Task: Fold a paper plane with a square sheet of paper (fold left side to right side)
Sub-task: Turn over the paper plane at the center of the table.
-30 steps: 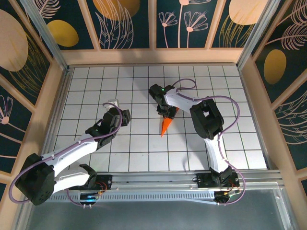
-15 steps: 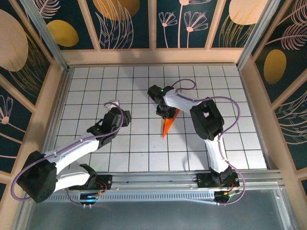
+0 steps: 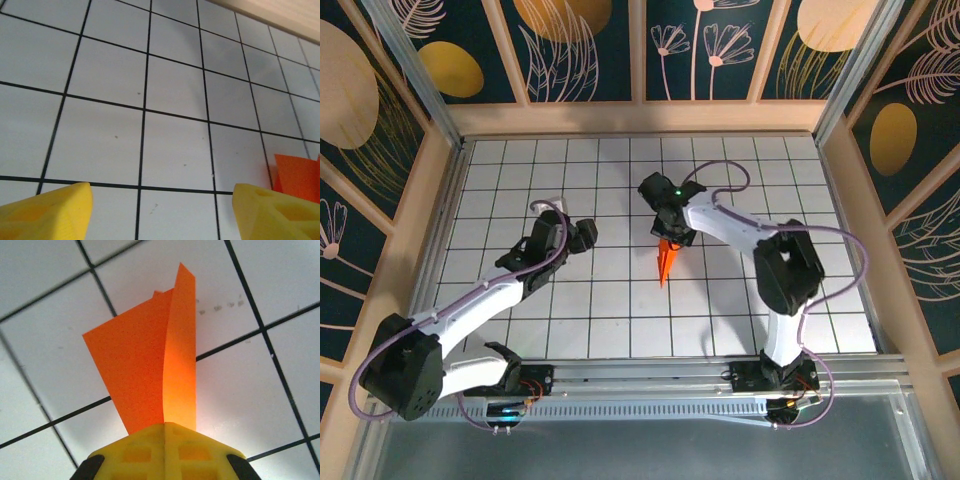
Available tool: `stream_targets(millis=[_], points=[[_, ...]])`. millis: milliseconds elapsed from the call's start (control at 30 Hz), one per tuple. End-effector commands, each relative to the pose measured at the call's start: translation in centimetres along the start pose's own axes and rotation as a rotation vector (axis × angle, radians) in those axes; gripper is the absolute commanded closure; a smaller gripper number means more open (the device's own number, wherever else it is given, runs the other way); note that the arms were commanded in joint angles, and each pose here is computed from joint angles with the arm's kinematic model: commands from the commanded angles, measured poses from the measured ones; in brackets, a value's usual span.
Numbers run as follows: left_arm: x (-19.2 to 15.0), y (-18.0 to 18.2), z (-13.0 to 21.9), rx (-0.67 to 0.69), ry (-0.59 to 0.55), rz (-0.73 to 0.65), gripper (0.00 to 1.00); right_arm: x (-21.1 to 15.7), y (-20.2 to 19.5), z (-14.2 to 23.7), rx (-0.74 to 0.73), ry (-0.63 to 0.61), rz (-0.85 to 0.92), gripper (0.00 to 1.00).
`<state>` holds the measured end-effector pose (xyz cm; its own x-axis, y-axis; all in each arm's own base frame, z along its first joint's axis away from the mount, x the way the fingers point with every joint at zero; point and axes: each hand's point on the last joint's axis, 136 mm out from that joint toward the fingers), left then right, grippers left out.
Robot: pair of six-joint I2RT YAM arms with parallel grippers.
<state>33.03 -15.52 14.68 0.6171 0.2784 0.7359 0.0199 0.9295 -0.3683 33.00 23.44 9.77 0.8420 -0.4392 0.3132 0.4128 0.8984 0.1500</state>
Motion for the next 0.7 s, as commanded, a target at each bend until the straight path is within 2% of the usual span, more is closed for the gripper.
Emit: stream_targets(millis=[0,200,333,367,500,667], points=[[0.4,-2.1,-0.1,-0.147,0.048,0.114,0.26,2.0,1.3,3.3,0.16,-0.132,0.066,1.0],[0.1,-2.7,0.1,-0.218,0.078,0.194,0.26,2.1,3.9,7.9,0.623,-0.17,0.234,1.0],[0.0,-2.8,0.2,-0.23,0.084,0.224,0.26,1.4,3.8,9.4,0.862,-0.115,0.275,1.0],[0.0,-2.7,0.2,-0.228,0.083,0.227,0.25,2.0,3.3,9.3,0.898,-0.109,0.265,1.0],[0.7,-2.1,0.5,-0.188,0.05,0.219,0.25,0.6,4.1,9.4,1.082,-0.026,0.313,1.0],[2.9,-1.0,1.8,-0.112,-0.028,0.194,0.21,-1.4,6.2,7.4,1.158,0.094,0.316,1.0]])
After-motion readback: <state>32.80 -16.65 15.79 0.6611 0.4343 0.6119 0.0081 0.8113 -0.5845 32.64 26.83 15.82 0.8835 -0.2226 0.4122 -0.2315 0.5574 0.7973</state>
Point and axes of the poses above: each hand's point on the last joint's axis, 136 mm out from that joint toward the fingers, its own z axis back along the fingers, its own y axis along the line the jaws close on, x = y × z, and after that the axes turned 4 degrees about -z, right-handed
